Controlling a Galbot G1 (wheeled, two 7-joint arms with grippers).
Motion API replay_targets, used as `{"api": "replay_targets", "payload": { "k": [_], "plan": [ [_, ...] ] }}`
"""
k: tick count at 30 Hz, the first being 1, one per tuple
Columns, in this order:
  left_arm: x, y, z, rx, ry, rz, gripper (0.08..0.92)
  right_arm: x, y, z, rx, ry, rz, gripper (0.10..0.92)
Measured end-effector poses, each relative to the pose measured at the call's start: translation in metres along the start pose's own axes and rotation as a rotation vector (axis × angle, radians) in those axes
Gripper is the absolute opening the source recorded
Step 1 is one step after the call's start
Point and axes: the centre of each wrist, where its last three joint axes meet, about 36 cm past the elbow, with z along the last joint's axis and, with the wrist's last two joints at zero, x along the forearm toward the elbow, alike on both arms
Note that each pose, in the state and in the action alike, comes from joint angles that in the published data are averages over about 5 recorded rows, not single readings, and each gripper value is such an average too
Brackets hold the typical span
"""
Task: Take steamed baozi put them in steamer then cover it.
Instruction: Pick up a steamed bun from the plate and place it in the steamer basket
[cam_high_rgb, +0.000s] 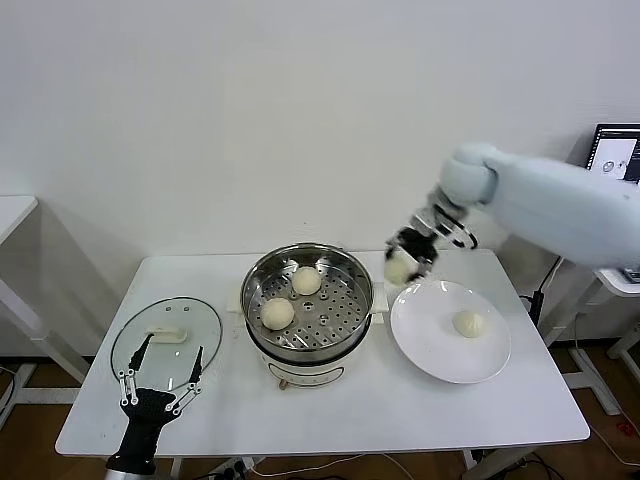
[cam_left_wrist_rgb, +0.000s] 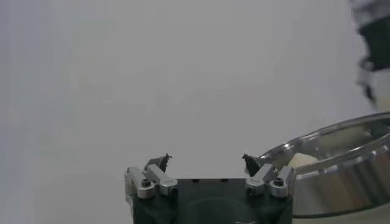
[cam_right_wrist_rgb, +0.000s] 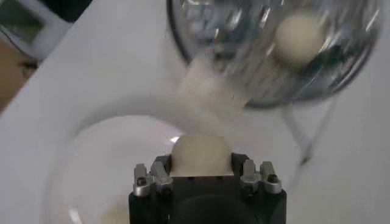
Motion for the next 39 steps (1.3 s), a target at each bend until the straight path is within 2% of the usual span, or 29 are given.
{"api": "replay_targets", "payload": {
  "k": [7,16,28,39],
  "plan": [
    [0.002,0.001,-0.001,-0.001,-0.003,-0.004,0.823,-0.014,-0.055,-0.067,0.391,-0.027,-0.032,0.662],
    [0.002,0.003,-0.001,-0.001,-0.010,-0.010,0.823,-0.058,-0.075,-0.112,0.708,-0.064,-0.106,0.662],
    [0.003,0.004,0.000,0.000,-0.009,-0.014,0.823,-0.106,-0.072,-0.129,0.874,-0.096,-0.179,0.669],
    [0.003,0.003,0.000,0.004,-0.010,-0.016,0.823,-0.128,-0.069,-0.136,0.924,-0.107,-0.209,0.678]
  ]
}}
